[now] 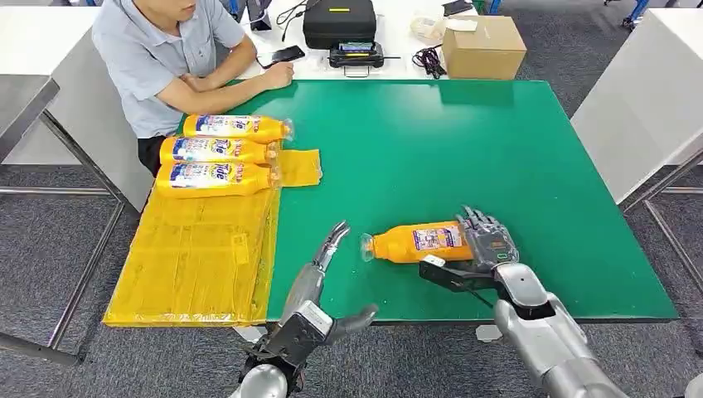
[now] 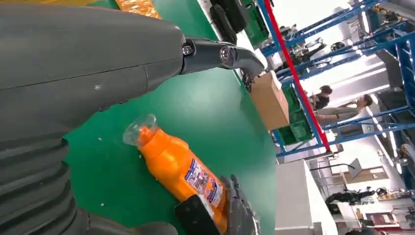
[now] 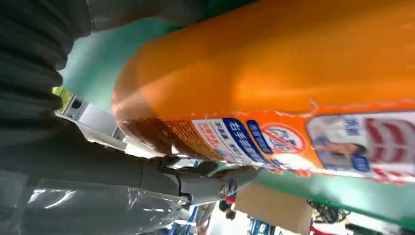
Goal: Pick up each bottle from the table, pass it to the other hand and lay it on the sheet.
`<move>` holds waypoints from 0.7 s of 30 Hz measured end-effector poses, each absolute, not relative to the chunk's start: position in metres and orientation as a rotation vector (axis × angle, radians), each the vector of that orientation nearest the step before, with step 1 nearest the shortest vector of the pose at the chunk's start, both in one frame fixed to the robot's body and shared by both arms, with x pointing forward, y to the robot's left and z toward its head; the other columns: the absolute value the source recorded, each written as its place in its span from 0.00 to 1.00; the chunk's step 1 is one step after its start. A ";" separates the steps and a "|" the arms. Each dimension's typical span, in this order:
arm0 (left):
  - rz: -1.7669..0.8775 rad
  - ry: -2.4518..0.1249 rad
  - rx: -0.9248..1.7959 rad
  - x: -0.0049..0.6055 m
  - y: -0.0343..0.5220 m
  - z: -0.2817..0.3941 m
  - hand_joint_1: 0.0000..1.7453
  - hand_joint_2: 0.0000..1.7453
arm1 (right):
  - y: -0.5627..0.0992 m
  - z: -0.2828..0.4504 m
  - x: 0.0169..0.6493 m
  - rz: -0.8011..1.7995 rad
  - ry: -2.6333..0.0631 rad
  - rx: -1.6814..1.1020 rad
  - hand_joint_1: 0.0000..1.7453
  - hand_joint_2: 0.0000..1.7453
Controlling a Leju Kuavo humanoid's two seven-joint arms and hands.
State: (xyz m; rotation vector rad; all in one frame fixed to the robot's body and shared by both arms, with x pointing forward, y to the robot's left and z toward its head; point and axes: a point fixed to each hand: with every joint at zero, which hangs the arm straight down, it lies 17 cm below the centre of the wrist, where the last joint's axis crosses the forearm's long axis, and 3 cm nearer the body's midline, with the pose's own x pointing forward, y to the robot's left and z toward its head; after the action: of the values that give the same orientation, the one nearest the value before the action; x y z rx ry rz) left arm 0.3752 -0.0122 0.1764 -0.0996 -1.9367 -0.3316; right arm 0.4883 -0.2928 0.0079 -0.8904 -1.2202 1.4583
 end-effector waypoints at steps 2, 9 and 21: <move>-0.332 -1.933 -0.107 0.375 -0.013 0.176 0.00 1.00 | -0.297 0.008 0.491 1.457 -1.212 -0.879 1.00 1.00; -0.347 -1.933 -0.128 0.374 -0.019 0.177 0.00 1.00 | -0.311 0.004 0.497 1.461 -1.176 -0.866 1.00 1.00; -0.352 -1.955 -0.135 0.373 -0.022 0.181 0.00 1.00 | -0.307 0.005 0.494 1.388 -1.269 -0.760 1.00 1.00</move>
State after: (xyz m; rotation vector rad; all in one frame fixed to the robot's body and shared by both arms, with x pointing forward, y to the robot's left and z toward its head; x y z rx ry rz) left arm 0.3728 -0.0225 0.1805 -0.1353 -1.9550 -0.3516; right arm 0.4938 -0.3073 0.0053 -0.7601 -1.2690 1.3884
